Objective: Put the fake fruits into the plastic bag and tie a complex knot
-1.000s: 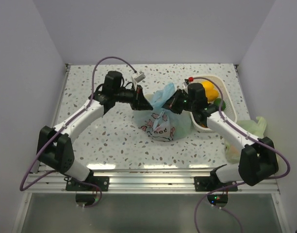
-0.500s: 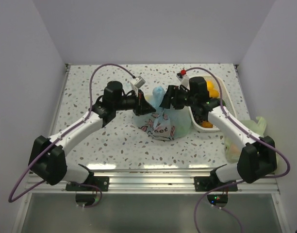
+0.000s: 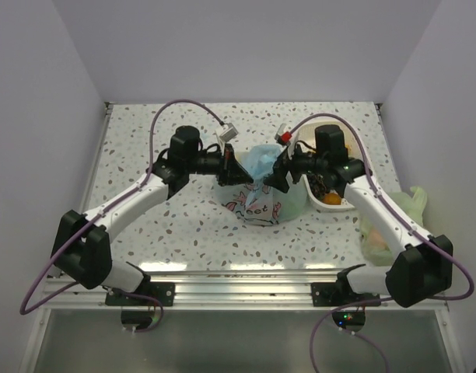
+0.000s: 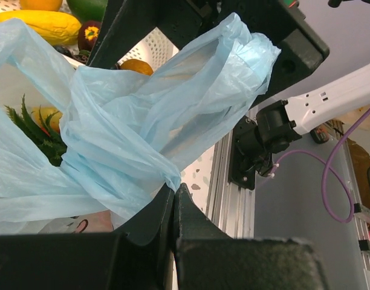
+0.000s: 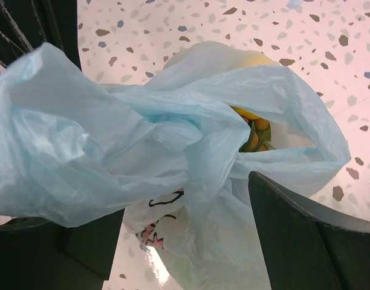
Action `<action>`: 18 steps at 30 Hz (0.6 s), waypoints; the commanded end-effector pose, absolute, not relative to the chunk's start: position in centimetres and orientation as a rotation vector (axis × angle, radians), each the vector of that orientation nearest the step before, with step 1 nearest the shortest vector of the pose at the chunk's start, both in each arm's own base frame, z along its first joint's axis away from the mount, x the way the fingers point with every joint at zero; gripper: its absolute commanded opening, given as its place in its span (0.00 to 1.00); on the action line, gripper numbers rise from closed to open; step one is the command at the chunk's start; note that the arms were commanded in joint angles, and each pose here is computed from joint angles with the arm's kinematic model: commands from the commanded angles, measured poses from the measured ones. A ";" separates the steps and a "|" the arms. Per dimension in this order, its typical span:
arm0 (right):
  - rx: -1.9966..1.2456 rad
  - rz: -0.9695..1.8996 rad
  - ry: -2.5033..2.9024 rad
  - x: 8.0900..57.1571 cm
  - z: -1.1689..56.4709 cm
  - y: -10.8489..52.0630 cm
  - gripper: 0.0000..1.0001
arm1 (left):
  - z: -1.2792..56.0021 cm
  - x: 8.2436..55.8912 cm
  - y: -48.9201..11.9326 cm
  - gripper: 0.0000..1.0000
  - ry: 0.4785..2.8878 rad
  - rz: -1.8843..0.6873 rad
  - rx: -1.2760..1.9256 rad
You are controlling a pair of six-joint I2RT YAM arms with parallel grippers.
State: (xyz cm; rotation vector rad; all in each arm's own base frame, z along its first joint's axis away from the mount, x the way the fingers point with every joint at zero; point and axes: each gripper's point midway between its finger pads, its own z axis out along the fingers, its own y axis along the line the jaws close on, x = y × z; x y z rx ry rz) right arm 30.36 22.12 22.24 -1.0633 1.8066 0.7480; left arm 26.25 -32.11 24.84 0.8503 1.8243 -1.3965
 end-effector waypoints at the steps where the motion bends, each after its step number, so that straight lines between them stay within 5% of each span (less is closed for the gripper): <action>1: -1.227 0.742 1.664 30.5 21.4 23.3 0.84 | 26.6 26.4 -32.4 0.00 1.731 -1.415 0.915; 9: -1.362 0.670 1.535 30.7 20.0 24.6 0.83 | 26.4 26.1 -32.5 0.00 1.739 -1.469 0.925; 13: -1.405 0.630 1.502 30.9 19.6 25.2 0.72 | 26.3 26.5 -32.4 0.00 1.735 -1.484 0.918; 14: -1.408 0.610 1.504 31.2 19.4 25.3 0.50 | 26.3 26.4 -32.4 0.00 1.733 -1.495 0.919; 18: -1.275 0.579 1.614 33.0 19.0 25.6 0.00 | 26.2 26.3 -32.3 0.00 1.733 -1.496 0.921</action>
